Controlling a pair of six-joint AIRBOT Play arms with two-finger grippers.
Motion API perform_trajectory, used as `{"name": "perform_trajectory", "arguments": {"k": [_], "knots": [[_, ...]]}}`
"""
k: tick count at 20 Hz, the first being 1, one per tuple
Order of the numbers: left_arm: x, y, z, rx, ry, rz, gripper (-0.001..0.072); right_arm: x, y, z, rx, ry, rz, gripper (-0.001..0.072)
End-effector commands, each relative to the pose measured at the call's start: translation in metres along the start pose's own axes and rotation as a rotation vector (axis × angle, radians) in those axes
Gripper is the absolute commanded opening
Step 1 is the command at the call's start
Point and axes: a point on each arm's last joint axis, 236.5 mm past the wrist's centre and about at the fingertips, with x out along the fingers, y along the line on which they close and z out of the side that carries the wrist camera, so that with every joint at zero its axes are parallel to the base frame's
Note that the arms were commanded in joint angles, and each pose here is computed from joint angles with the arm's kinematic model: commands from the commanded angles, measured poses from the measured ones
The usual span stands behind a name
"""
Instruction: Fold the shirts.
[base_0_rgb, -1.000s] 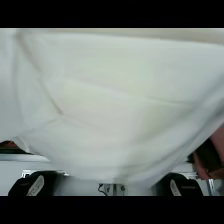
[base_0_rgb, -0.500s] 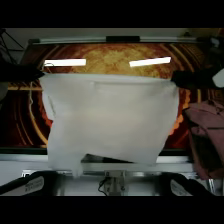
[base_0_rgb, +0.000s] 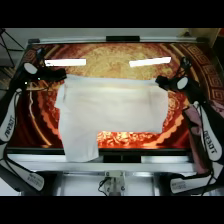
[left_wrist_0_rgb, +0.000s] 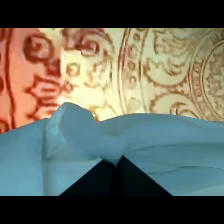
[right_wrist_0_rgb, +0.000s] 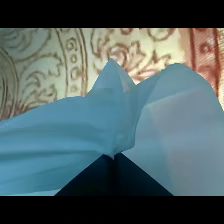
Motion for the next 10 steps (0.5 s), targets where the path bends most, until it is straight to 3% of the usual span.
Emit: {"name": "perform_trajectory", "arguments": {"k": [1, 5, 10], "knots": [[0.025, 0.012, -0.015, 0.018, 0.057, 0.004, 0.0027, 0.013, -0.004, -0.009, 0.028, 0.019, 0.000, 0.0043], [-0.004, 0.020, -0.091, 0.071, 0.411, -0.034, 0.0027, -0.012, -0.009, -0.062, 0.015, 0.275, -0.021, 0.0042], [-0.029, 0.034, -0.162, -0.009, 0.695, -0.011, 0.0027, -0.023, -0.025, -0.128, -0.008, 0.557, -0.074, 0.0043]]}}
